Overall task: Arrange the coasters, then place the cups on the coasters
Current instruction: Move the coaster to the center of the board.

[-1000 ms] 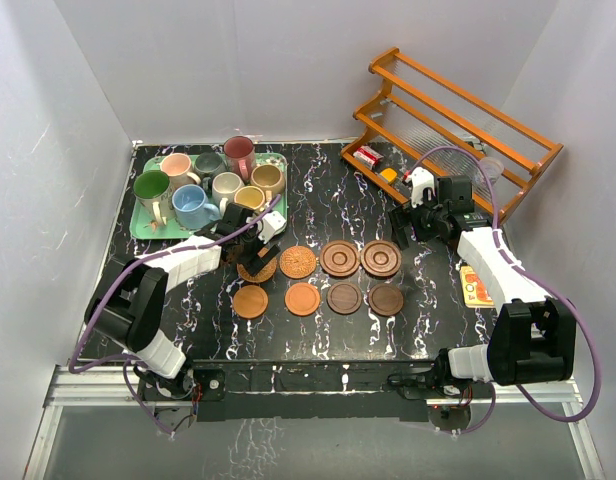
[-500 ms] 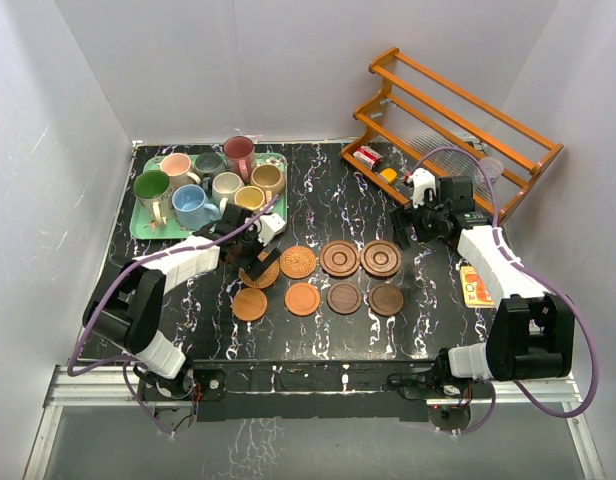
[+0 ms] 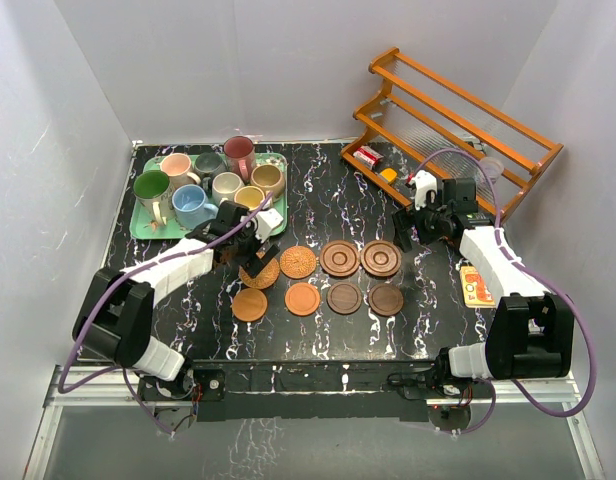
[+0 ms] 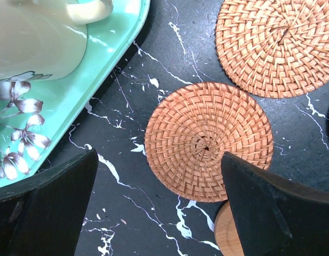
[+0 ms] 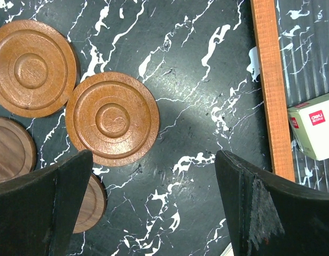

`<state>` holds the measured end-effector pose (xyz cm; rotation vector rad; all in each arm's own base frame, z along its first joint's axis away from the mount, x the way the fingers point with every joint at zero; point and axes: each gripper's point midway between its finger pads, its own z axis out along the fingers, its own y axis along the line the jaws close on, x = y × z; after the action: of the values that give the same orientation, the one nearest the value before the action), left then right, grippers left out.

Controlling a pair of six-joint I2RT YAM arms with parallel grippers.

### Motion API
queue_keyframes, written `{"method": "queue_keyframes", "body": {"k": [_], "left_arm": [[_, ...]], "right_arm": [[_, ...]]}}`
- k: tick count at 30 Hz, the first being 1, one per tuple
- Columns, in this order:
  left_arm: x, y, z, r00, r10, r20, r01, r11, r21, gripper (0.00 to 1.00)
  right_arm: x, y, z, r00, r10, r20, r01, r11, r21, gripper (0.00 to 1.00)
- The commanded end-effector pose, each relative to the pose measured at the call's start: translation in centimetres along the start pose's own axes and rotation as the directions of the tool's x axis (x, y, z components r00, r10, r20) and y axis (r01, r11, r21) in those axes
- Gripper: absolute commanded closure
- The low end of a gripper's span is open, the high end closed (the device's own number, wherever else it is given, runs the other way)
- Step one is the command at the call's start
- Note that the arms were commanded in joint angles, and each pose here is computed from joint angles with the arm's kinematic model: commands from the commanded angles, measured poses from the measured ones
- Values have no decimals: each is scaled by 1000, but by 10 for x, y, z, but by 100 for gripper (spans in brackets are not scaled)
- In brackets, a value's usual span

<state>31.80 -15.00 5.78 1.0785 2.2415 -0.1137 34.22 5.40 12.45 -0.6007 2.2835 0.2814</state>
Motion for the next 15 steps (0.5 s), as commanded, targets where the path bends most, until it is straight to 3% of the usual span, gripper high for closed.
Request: {"method": "queue_keyframes", "body": {"k": [1, 15], "left_arm": [[9, -4, 4, 999, 24, -23, -24, 1000, 18, 1], [33, 8, 21, 994, 30, -109, -36, 998, -46, 2]], "right_arm": [[-8, 0, 1, 999, -16, 31, 16, 1000, -14, 2], [-6, 0, 3, 1000, -17, 26, 17, 1000, -19, 2]]}}
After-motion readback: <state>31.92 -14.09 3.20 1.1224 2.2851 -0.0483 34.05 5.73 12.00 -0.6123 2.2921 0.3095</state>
